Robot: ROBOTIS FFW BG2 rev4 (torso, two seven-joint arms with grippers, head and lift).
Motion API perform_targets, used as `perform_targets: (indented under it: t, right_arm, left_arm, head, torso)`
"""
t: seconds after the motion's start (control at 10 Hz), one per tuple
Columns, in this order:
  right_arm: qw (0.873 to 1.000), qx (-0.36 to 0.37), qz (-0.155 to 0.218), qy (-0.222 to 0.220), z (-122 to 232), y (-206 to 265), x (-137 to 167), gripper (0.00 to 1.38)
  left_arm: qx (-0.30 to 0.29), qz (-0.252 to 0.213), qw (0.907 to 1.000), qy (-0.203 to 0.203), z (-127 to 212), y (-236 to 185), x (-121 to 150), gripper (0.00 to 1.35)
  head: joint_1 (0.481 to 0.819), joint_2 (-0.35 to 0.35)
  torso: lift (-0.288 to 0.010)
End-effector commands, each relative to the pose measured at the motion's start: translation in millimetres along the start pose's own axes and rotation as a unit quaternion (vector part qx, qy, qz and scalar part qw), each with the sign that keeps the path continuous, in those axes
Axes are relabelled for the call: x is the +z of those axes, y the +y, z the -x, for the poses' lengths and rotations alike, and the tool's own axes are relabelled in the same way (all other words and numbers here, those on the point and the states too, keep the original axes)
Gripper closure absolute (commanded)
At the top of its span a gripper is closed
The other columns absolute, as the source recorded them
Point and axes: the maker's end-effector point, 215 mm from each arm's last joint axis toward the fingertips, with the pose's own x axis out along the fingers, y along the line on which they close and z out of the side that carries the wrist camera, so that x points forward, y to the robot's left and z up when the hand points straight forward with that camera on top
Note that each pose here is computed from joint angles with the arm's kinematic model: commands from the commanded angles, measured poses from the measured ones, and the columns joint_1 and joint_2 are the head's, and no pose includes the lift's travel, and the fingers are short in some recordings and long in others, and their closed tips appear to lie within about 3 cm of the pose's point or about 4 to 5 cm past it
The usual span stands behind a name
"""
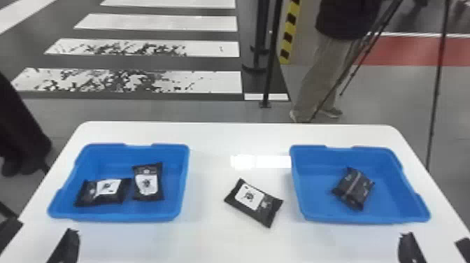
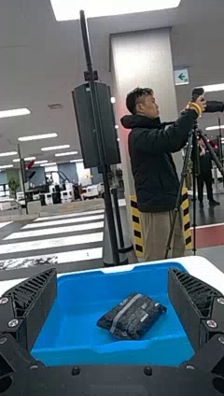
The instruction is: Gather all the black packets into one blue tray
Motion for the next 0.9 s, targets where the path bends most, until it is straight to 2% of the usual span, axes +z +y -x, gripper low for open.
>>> perform_targets:
  t: [0.0,0.6,0.8]
  right_arm:
    - [1.000,0.000,-0.002,0.000,0.1,1.1,-0.7,0.15]
    - [1.000,-0.001,-0.003,0.001,1.0,0.8,-1.3,0.15]
    - [1.000,-0.001,-0.004,0.001,1.0,0.5,-1.2,0.15]
  left_arm:
    - [0.000,-0.001,1.0000,-0.002,0.1,0.2,1.3,0.20]
    - [-0.003,-0.004,1.0000,0.000,-1.4,-1.3,0.7,0.20]
    - [-0.020,-0.002,0.9998,0.005,-13.1,-11.3,-2.4,0.20]
  head:
    - [0.695,-0.020]
    - [0.695,-0.018]
    - [0.695,-0.023]
  torso:
    - [-0.110]
    - [-0.110]
    - [-0.110]
